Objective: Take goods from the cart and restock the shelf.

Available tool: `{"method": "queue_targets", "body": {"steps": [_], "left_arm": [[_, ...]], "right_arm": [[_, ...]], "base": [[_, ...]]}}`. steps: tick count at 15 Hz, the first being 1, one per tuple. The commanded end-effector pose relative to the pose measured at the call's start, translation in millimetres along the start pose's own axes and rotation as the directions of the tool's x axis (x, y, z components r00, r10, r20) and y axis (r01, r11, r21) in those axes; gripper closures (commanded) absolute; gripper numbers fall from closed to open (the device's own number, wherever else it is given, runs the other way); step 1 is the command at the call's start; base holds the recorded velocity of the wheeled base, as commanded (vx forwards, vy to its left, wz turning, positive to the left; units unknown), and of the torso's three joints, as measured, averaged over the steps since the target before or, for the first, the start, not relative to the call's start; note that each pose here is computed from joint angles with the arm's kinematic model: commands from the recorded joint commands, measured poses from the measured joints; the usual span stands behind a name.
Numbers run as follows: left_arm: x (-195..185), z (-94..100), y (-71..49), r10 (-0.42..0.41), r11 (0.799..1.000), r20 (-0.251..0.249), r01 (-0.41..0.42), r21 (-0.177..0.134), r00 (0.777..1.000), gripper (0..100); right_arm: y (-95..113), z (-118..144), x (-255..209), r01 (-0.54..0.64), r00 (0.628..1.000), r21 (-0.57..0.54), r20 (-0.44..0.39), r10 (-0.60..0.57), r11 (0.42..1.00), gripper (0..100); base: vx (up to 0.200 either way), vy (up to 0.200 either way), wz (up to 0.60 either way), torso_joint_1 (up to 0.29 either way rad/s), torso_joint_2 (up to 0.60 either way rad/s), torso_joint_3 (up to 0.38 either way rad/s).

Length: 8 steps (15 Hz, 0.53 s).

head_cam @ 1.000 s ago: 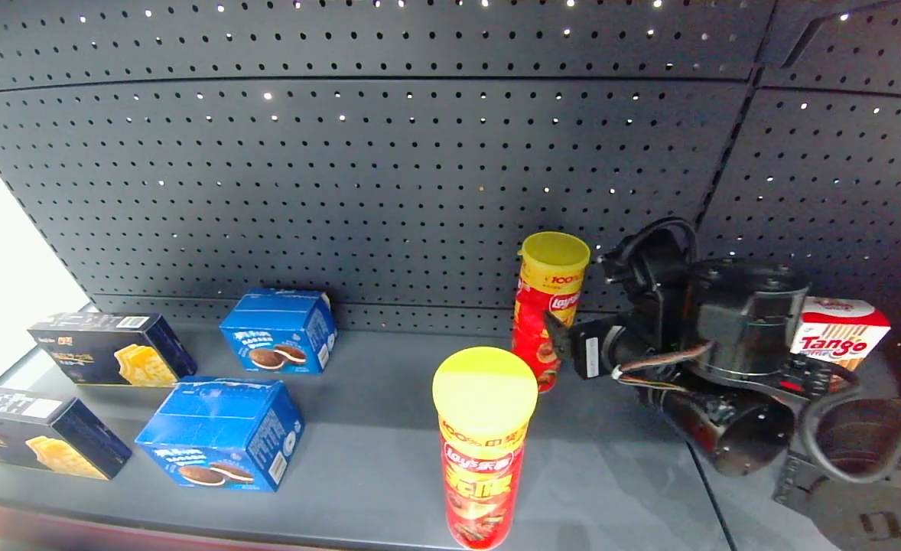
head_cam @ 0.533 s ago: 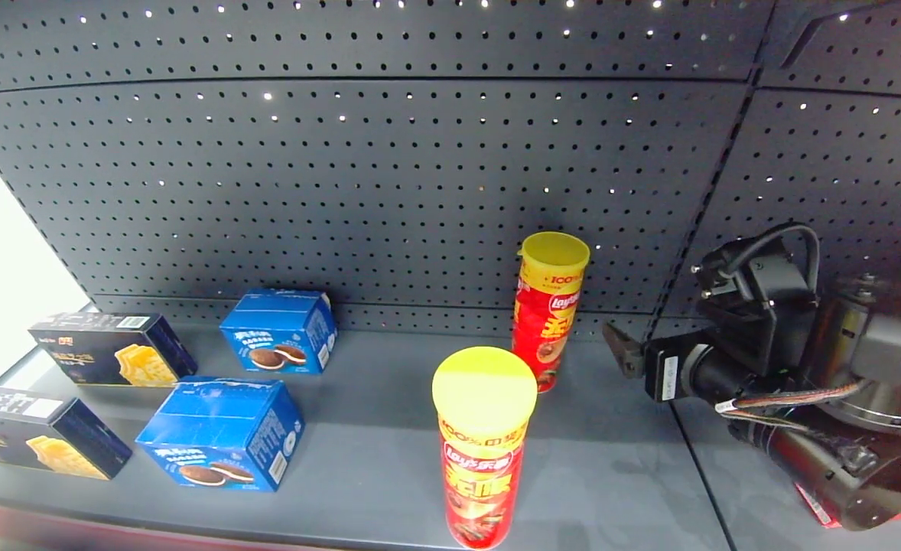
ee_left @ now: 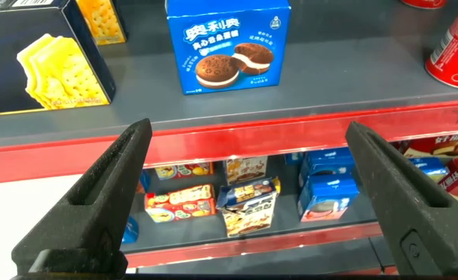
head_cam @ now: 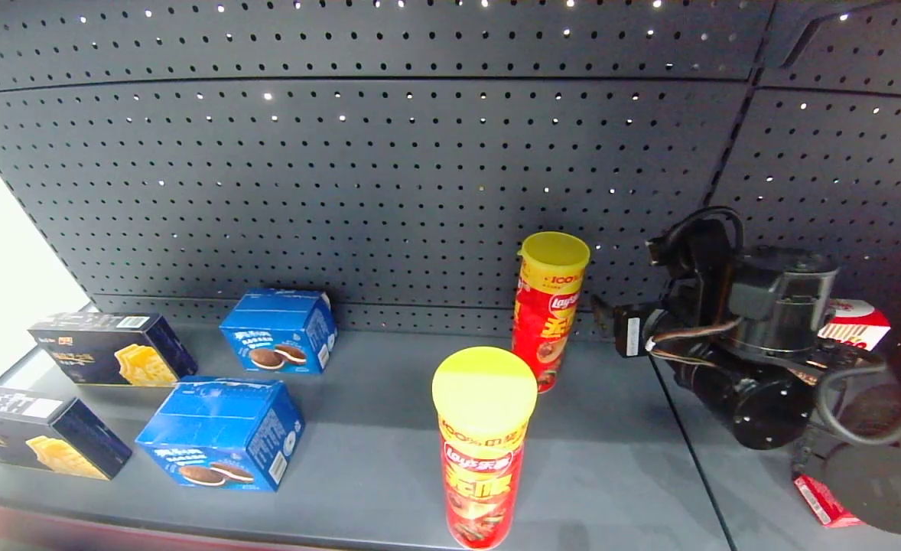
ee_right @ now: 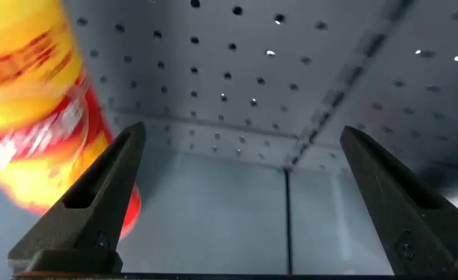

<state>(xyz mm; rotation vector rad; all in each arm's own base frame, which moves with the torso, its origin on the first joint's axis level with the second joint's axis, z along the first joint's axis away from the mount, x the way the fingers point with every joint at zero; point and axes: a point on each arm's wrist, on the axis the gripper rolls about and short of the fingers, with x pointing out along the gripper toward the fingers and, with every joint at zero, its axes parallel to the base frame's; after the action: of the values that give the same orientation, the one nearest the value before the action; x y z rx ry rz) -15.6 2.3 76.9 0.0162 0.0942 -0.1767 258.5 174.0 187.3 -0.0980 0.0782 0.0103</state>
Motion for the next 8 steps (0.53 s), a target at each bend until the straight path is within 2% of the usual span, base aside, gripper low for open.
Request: {"method": "queue_targets", "body": {"steps": [1,8], "left_arm": [[0,0.1,0.0,0.000,1.000,-0.002,0.000,0.000,1.000,0],[0,0.1,0.0,0.000,1.000,-0.002,0.000,0.000,1.000,0]], "right_arm": [[15,-16,23,0.005,0.999,-0.025,-0.039,-0.006,1.000,0],[19,-17,9,-0.027,0.999,-0.018,-0.043,0.026,0.999,0]], "base": [[0.000,0.000,0.00,0.000,0.00,0.000],[0.000,0.000,0.00,0.000,0.00,0.000]]}}
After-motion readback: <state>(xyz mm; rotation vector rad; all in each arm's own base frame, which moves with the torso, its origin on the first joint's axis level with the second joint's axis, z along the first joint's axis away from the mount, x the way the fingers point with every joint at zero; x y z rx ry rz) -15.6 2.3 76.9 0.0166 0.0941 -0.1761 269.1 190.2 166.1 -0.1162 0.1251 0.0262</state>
